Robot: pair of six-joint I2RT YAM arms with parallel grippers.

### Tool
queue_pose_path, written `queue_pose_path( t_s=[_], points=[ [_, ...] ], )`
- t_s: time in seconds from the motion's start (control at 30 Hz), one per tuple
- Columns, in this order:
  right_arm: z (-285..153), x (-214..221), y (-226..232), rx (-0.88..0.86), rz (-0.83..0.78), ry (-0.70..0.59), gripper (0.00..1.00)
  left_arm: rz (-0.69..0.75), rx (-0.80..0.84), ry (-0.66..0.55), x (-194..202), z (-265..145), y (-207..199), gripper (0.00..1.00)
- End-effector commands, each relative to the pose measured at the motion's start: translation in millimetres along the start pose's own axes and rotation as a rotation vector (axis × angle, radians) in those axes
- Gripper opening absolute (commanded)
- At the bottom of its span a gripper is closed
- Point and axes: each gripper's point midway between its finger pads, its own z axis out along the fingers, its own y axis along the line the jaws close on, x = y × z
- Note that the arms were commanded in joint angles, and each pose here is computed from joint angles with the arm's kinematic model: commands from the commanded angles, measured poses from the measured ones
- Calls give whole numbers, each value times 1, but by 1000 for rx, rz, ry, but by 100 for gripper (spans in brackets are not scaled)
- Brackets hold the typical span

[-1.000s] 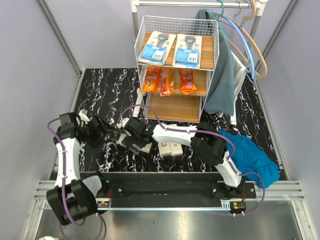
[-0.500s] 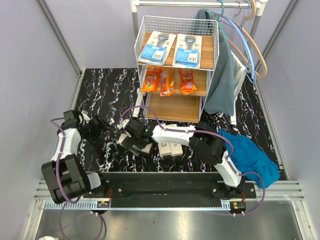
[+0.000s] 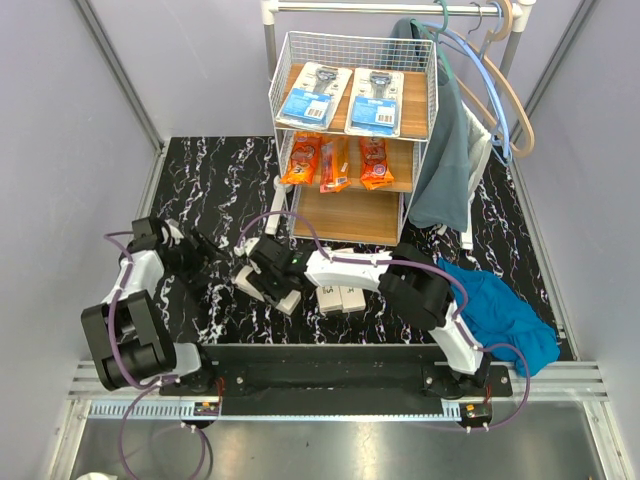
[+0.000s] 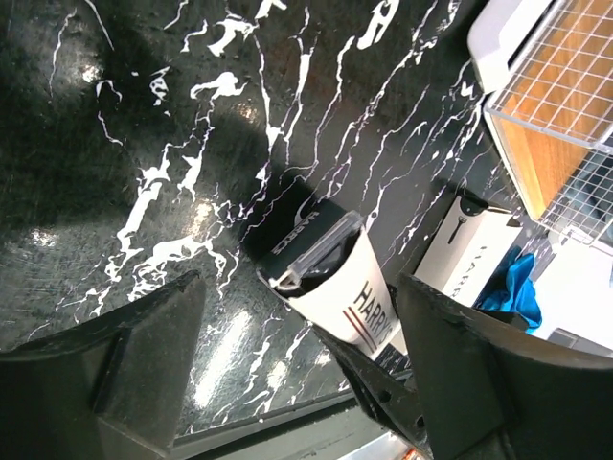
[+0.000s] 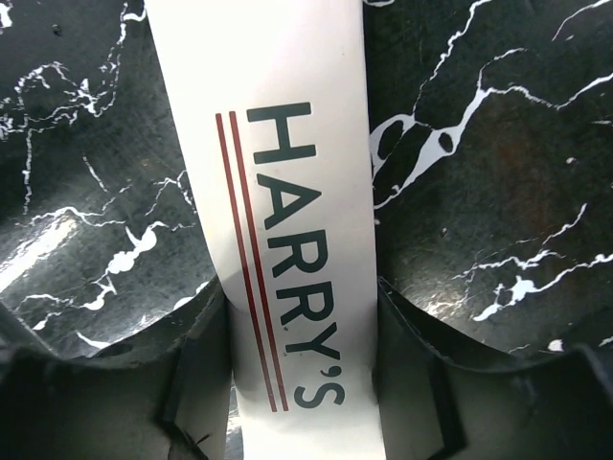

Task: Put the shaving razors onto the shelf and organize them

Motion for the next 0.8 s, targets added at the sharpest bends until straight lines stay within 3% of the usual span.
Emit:
queue_pose_path(
  t_s=[0.0, 0.37, 0.77],
  points=[
    [-11, 13, 14, -59, 74, 37, 42, 57, 75, -51, -2, -9, -18, 86],
    [-32, -15, 9, 10, 189, -36, 40, 158, 136, 6, 56, 2, -55, 87],
    [-57, -35, -13, 141, 262, -67, 38, 216, 47, -43, 63, -8, -48, 87]
  ],
)
